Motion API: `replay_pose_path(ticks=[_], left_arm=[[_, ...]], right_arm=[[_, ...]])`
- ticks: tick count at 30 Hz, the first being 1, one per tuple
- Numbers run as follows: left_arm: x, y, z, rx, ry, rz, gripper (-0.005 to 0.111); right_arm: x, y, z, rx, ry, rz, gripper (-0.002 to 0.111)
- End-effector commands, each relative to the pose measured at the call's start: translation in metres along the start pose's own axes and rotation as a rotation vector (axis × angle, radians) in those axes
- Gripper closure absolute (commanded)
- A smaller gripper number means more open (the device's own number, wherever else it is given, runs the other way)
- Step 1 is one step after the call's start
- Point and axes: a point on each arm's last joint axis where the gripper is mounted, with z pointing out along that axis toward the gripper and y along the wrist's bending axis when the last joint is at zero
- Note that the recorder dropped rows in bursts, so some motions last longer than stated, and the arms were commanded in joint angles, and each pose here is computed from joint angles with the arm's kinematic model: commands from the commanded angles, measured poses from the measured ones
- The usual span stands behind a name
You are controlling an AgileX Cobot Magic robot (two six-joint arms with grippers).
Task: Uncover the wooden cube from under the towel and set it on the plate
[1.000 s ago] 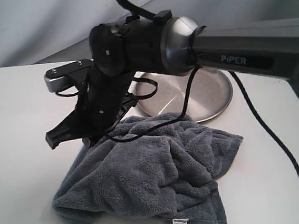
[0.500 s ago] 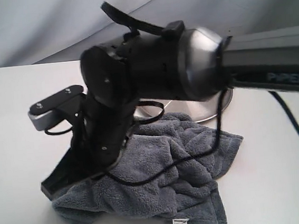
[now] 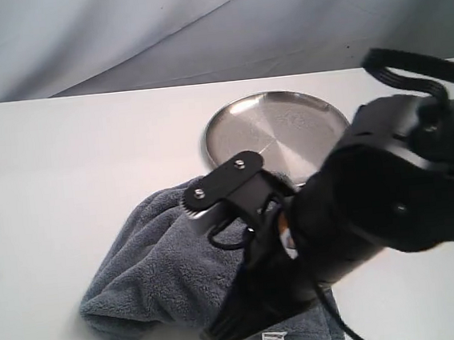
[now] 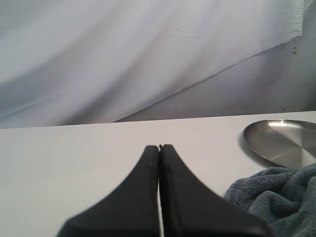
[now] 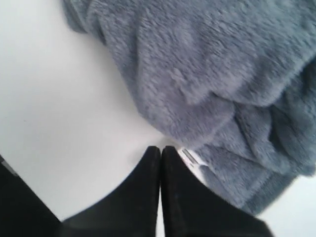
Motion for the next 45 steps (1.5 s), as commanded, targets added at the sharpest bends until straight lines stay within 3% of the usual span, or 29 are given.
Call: replay_pose_path(ticks=[1,8,19,37,45], left_arm=[[0.001,0.0,0.0,0.005,-0.003,-0.004,0.107],[0.001,0.0,0.0,0.005,-0.003,-0.004,0.107],[0.001,0.0,0.0,0.005,-0.003,-0.004,0.107],[0.001,0.0,0.0,0.005,-0.003,-0.004,0.107],[0.001,0.0,0.0,0.005,-0.003,-0.004,0.107]], right_arm=[[0.021,-0.023,-0.007,0.084,-0.031,0.079,0.108],[0.042,-0.059,-0.005,0.146,-0.021,0.212,0.108],[0.032,-0.1,-0.011,0.182,-0.147,0.363,0.108],[0.017,-0.099,0.0,0.133,-0.129,0.344,0.108],[-0.025,-0.084,-0.001,-0.005,-0.071,0.328,0.108]])
